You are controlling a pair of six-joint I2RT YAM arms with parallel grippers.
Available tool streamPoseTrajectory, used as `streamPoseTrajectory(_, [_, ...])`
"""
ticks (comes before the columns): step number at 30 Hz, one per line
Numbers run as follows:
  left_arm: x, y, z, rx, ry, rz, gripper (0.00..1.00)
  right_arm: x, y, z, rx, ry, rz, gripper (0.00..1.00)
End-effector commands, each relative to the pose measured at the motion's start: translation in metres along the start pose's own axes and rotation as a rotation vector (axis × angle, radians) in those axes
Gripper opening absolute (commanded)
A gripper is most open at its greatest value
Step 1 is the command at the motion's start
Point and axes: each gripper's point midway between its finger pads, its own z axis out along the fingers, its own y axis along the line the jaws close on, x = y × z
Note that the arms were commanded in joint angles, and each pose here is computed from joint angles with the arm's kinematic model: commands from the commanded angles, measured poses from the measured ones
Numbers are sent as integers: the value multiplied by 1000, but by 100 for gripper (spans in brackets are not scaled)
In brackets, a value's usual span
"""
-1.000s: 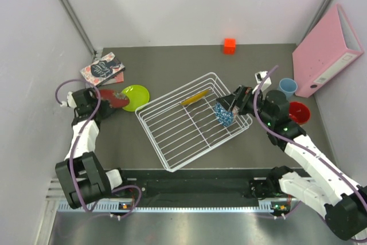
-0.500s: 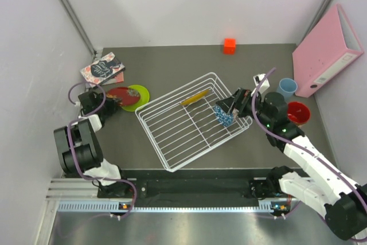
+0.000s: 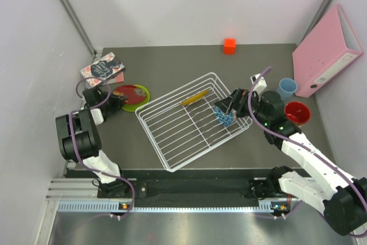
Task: Unload the mixed dishes from the dish rack
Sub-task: Place the plate at the center of the board.
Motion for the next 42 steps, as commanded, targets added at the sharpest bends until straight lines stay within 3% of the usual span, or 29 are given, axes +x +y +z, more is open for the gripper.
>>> streamPoseTrajectory(1, [-7, -25, 6, 48, 12, 91, 0, -13, 13, 1, -46, -43, -22, 98])
streamPoseTrajectory(3, [-7, -25, 9, 34, 23, 106, 0, -14, 12, 1, -45, -46, -23, 98])
streamPoseTrajectory(5, [-3, -21, 12, 7, 47, 100, 8, -13, 12, 2, -45, -40, -20, 98])
streamPoseTrajectory(7, [1, -21, 14, -16, 79, 103, 31, -13, 11, 4, -40, -37, -18, 98])
streamPoseTrajectory(8, [2, -19, 14, -29, 88, 106, 36, -13, 11, 4, -43, -38, -22, 98])
streamPoseTrajectory(11, [7, -18, 13, -66, 126, 113, 47, -13, 10, 5, -39, -36, -19, 98])
streamPoseTrajectory(14, [8, -16, 10, -110, 153, 109, 51, -12, 10, 6, -37, -33, -18, 99])
streamPoseTrajectory(25, [14, 8, -17, -354, 228, 112, 53, -10, 8, 8, -36, -27, -14, 98])
streamPoseTrajectory(36, [22, 27, -35, -442, 245, 129, 53, -6, 9, 6, -48, -22, -8, 98])
streamPoseTrajectory(42, [25, 31, -39, -436, 224, 126, 46, -3, 7, 8, -51, -18, -1, 98])
